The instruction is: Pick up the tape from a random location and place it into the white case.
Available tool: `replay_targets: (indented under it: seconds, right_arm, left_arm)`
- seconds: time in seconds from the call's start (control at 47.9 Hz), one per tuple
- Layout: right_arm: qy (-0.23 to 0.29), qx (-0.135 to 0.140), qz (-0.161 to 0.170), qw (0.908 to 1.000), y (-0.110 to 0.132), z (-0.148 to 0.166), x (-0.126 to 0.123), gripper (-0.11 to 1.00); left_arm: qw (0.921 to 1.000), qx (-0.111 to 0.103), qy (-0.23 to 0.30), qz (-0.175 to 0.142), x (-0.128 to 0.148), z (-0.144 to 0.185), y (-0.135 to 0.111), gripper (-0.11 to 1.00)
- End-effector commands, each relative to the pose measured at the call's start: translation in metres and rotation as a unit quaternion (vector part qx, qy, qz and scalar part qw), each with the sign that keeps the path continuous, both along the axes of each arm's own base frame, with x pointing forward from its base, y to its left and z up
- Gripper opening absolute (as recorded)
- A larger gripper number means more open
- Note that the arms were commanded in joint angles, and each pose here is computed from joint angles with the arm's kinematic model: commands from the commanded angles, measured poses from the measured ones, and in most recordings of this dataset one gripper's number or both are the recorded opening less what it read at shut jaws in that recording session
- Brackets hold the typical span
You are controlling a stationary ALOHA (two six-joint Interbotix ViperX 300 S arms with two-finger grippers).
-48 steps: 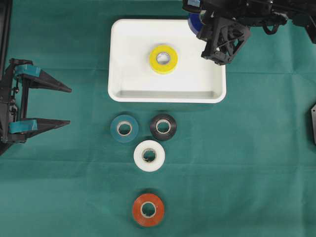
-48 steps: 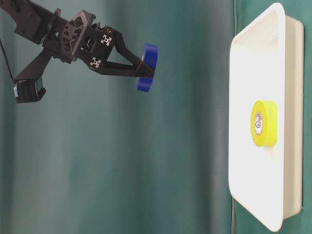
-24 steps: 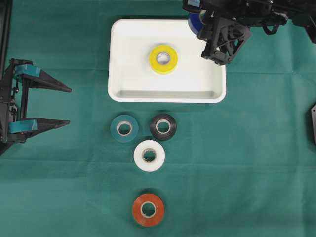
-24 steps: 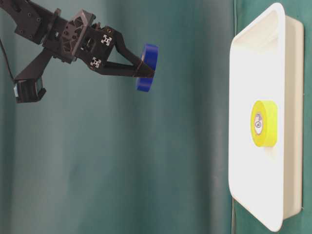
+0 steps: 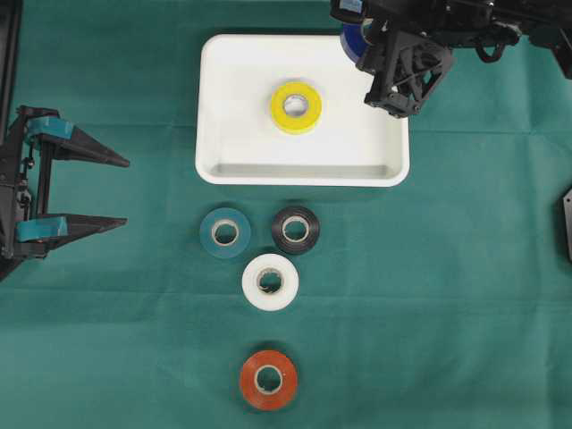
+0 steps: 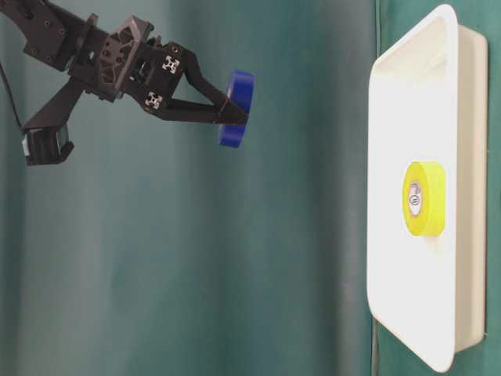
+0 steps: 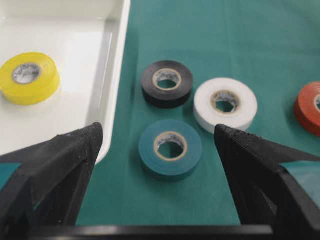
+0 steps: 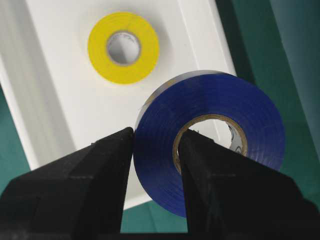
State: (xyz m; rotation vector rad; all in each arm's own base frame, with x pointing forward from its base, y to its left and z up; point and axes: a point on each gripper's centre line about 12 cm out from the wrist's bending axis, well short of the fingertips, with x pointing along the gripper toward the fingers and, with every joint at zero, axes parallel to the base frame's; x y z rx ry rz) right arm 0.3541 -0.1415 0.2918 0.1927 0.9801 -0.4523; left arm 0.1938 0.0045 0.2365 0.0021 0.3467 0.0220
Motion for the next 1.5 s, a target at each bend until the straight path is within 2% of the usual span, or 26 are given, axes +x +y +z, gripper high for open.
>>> replay_targets:
  seconds: [0.0, 0.376, 0.71, 1.002, 1.482]
  right_arm:
    - [-0.015, -0.005, -0.001, 0.9999, -0.001, 0.009, 0.0, 0.32]
    - [-0.014, -0.005, -0.001, 0.9999, -0.001, 0.008, 0.001, 0.32]
    - [0.006, 0.003, -0.002, 1.0, -0.004, -0.011, 0.009, 0.32]
    - [0.025, 0.013, 0.003, 0.9996, -0.006, -0.057, 0.017, 0.32]
    - [0.027, 0.025, 0.01, 0.9993, -0.007, -0.137, 0.024, 0.32]
  left_arm:
    - [1.0, 0.0, -0.009, 0.001, 0.003, 0.007, 0.001, 0.98]
    - [0.9999, 0.0, -0.01, 0.001, 0.003, 0.007, 0.001, 0.98]
    - [1.0, 0.0, -0.009, 0.001, 0.003, 0.007, 0.001, 0.98]
    - [0.9999, 0.0, -0.01, 0.001, 0.003, 0.007, 0.001, 0.98]
    - [0.9999, 0.0, -0.012, 0.001, 0.003, 0.008, 0.001, 0.98]
